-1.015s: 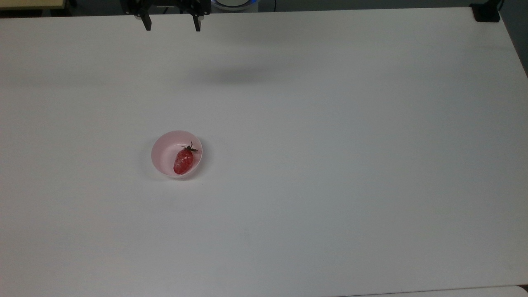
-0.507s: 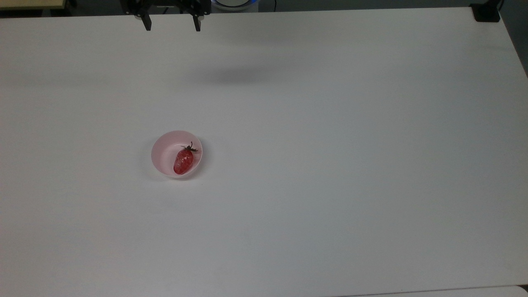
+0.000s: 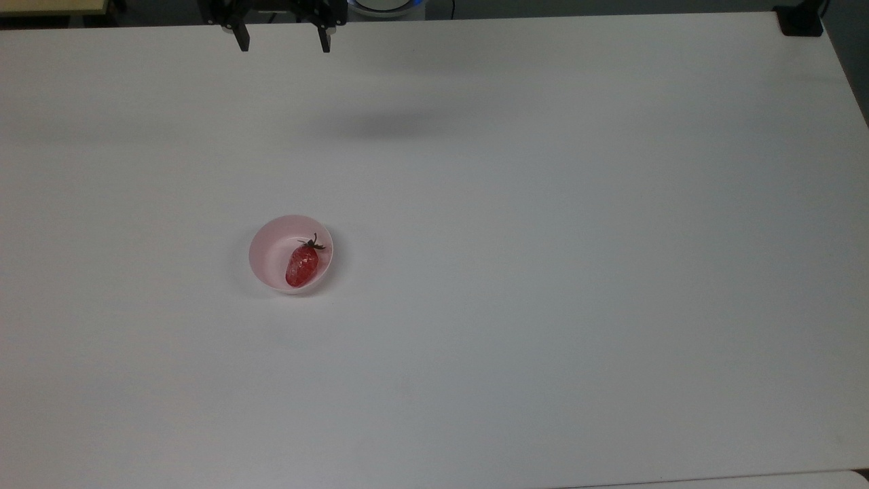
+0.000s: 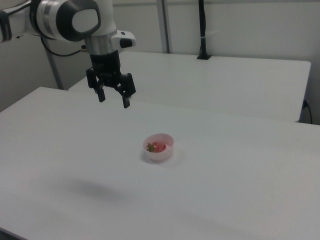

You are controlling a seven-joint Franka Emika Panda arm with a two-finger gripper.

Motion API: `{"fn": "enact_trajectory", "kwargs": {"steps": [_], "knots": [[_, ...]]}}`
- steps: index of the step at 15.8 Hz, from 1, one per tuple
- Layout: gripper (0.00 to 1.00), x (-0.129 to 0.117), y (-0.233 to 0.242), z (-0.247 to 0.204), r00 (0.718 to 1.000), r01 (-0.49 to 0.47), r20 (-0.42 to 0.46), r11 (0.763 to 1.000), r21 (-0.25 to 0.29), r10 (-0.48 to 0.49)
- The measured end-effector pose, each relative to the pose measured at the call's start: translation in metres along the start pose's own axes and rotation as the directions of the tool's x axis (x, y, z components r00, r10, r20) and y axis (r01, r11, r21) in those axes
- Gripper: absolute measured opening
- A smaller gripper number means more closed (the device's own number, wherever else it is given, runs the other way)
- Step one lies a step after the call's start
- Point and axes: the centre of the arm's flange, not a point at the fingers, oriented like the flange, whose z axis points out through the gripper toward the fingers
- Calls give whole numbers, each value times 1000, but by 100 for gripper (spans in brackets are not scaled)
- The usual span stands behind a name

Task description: Pick up strawberry from bowl

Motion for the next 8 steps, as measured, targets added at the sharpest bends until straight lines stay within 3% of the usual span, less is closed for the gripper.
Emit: {"fn": "enact_trajectory", "kwargs": {"steps": [4, 8], "knots": [[100, 20, -1, 18, 1000, 1, 16, 1000, -7, -1], [100, 67, 0, 64, 1000, 3, -6, 1000, -28, -3]]}}
